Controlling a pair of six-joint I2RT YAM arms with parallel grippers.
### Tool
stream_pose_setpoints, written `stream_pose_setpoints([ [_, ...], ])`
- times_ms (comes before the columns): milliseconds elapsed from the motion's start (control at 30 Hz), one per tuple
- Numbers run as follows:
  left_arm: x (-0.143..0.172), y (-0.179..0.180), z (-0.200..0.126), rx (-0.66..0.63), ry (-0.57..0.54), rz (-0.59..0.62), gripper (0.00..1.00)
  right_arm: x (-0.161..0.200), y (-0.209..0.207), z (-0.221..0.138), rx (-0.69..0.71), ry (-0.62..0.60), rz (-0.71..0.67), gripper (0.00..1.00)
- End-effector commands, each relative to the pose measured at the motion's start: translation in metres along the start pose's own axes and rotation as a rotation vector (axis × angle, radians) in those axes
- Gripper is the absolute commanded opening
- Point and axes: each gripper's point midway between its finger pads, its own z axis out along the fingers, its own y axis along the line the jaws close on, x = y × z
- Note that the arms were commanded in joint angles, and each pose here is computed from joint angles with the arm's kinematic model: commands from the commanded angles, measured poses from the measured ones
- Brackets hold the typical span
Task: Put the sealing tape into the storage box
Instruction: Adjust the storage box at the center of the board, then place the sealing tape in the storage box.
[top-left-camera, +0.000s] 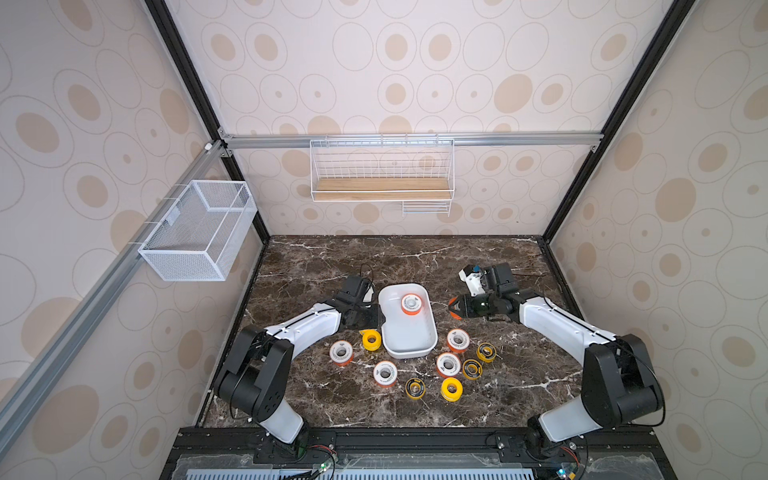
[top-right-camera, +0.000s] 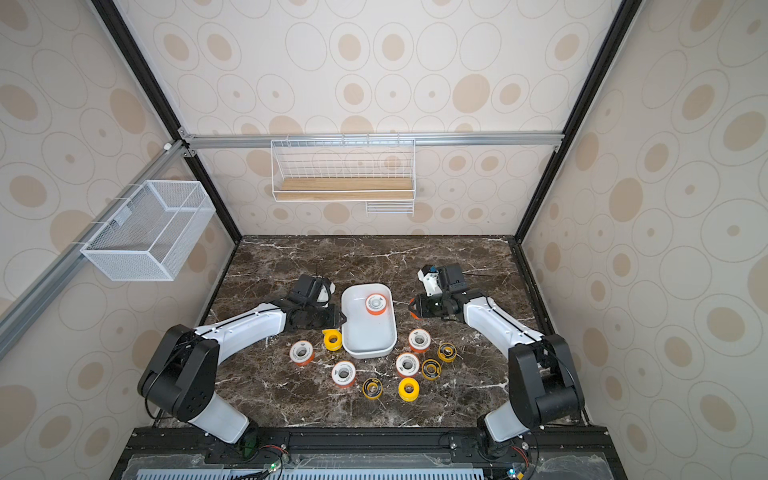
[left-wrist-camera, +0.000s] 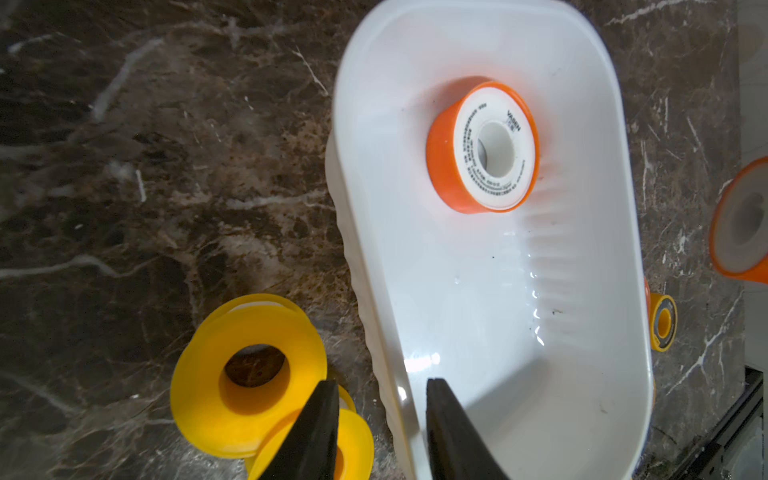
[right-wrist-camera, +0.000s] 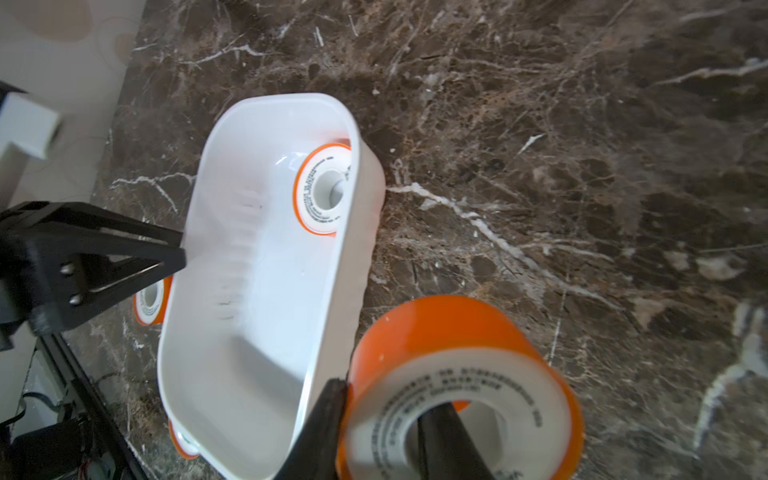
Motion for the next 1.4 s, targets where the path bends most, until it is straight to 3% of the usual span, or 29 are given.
stream_pose_setpoints([
  [0, -0.019, -0.012, 0.000, 0.042, -0.030, 0.005, 0.35, -0.007, 0.031, -0.006, -0.100, -0.021, -0.099, 0.24],
  [367, -0.027, -0.020, 0.014, 0.079, -0.003, -0.004, 0.31, 0.000, 0.082, 0.005, -0.152, 0.036, -0.274, 0.24],
  [633, -0.031, -0.023, 0.017, 0.092, -0.001, -0.010, 0.31, 0.010, 0.098, 0.032, -0.103, 0.127, -0.360, 0.24],
  [1000, -0.029, -0.021, 0.020, 0.084, 0.012, -0.008, 0.32, 0.030, 0.091, 0.076, -0.014, 0.273, -0.411, 0.24],
  [1367, -0.028, -0.017, 0.022, 0.059, 0.021, -0.006, 0.32, 0.043, 0.076, 0.096, 0.050, 0.354, -0.413, 0.25],
])
